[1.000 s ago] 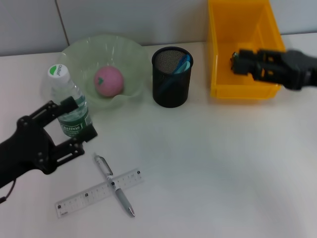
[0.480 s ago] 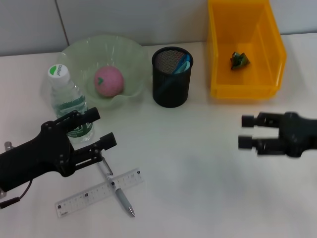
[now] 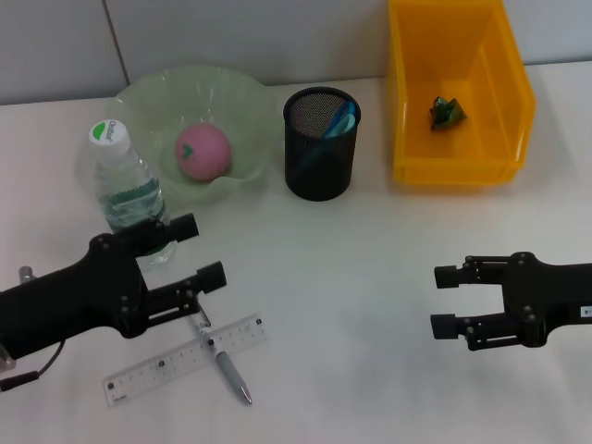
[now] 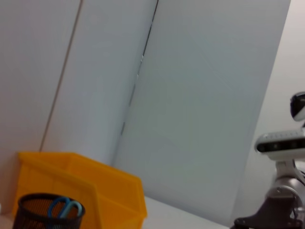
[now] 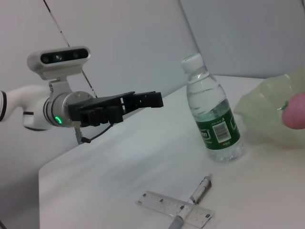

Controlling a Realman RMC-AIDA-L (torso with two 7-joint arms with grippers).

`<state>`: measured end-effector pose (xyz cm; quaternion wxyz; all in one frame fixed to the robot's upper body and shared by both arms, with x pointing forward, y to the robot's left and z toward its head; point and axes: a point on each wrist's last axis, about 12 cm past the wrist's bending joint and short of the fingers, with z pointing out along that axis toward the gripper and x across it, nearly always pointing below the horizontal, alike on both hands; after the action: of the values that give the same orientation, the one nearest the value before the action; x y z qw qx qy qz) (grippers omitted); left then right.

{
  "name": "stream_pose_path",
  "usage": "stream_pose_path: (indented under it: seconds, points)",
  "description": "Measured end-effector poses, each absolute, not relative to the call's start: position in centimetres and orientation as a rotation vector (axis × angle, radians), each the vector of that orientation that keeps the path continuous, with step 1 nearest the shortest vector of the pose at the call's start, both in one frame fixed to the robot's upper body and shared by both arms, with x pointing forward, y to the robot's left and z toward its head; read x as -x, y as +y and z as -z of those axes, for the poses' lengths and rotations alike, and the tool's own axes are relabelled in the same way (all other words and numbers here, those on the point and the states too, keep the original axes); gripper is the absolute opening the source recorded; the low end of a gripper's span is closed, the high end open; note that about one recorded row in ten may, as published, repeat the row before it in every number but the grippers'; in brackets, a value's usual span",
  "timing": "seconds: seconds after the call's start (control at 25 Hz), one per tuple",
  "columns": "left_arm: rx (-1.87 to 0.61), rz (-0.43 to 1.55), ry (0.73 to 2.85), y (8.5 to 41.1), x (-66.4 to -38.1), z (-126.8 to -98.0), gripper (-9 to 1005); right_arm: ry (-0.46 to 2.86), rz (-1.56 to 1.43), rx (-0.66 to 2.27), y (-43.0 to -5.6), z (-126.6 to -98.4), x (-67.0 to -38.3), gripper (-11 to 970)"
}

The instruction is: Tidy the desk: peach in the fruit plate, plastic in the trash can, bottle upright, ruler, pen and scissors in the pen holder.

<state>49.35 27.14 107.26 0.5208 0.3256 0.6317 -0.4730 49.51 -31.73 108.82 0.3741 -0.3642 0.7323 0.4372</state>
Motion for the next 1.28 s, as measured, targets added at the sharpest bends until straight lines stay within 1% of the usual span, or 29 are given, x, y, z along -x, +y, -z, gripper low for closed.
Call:
stream_pose_path:
  seconds: [0.12, 0.16, 0.32, 0.36, 0.56, 0.6, 0.68, 0.72, 0.76, 0.8, 0.96, 1.0, 1.04, 1.2, 1.24, 1.28]
  points:
    - [-0.799, 1.138, 1.525, 27.0, -49.4, -107.2, 787, 1.877, -1.112, 0.951, -31.7, -108.8, -49.5, 802]
    - [-0.87, 1.139, 1.554, 26.8, -49.8, -107.6, 786, 1.883, -1.105, 0.964, -31.8, -108.8, -49.5, 802]
    - [-0.935, 1.141, 1.592, 26.5, -50.4, -108.1, 786, 1.899, -1.097, 0.98, -32.0, -108.7, -49.5, 802]
    - [-0.992, 1.139, 1.633, 26.2, -51.2, -108.8, 786, 1.903, -1.091, 0.991, -32.1, -108.7, -49.4, 802]
    - [-1.049, 1.139, 1.69, 25.9, -52.2, -109.6, 786, 1.879, -1.056, 1.056, -31.8, -108.5, -49.3, 802]
    - [-1.117, 1.136, 1.754, 25.3, -53.3, -110.7, 786, 1.879, -1.056, 1.056, -31.8, -108.5, -49.3, 802]
    - [-1.232, 1.123, 1.832, 23.8, -54.6, -112.2, 786, 1.84, -1.021, 1.09, -31.6, -108.3, -49.1, 802]
    - [-1.248, 1.118, 1.843, 23.6, -54.7, -112.4, 786, 1.815, -0.995, 1.11, -31.6, -108.2, -49.0, 802]
    - [-1.321, 1.084, 1.89, 22.6, -55.4, -113.3, 786, 1.791, -0.953, 1.124, -31.5, -108.1, -49.0, 802]
    - [-1.321, 1.084, 1.89, 22.6, -55.4, -113.3, 786, 1.791, -0.953, 1.124, -31.5, -108.1, -49.0, 802]
    - [-1.475, 0.979, 1.978, 19.8, -56.6, -115.8, 785, 1.784, -0.917, 1.133, -31.5, -108.4, -49.6, 802]
    - [-1.475, 0.979, 1.978, 19.8, -56.6, -115.8, 785, 1.784, -0.917, 1.133, -31.5, -108.4, -49.6, 802]
    - [-1.554, 0.933, 2.001, 17.7, -57.1, -117.2, 785, 1.785, -0.915, 1.134, -31.6, -108.5, -49.7, 802]
    - [-1.595, 0.904, 2.021, 16.5, -57.2, -117.8, 785, 1.781, -0.909, 1.142, -31.6, -108.7, -50.0, 802]
    - [-1.642, 0.853, 2.056, 15.2, -57.4, -118.4, 785, 1.779, -0.906, 1.146, -31.5, -108.8, -50.1, 802]
    - [-1.663, 0.823, 2.073, 14.7, -57.4, -118.5, 785, 1.779, -0.906, 1.146, -31.5, -108.8, -50.1, 802]
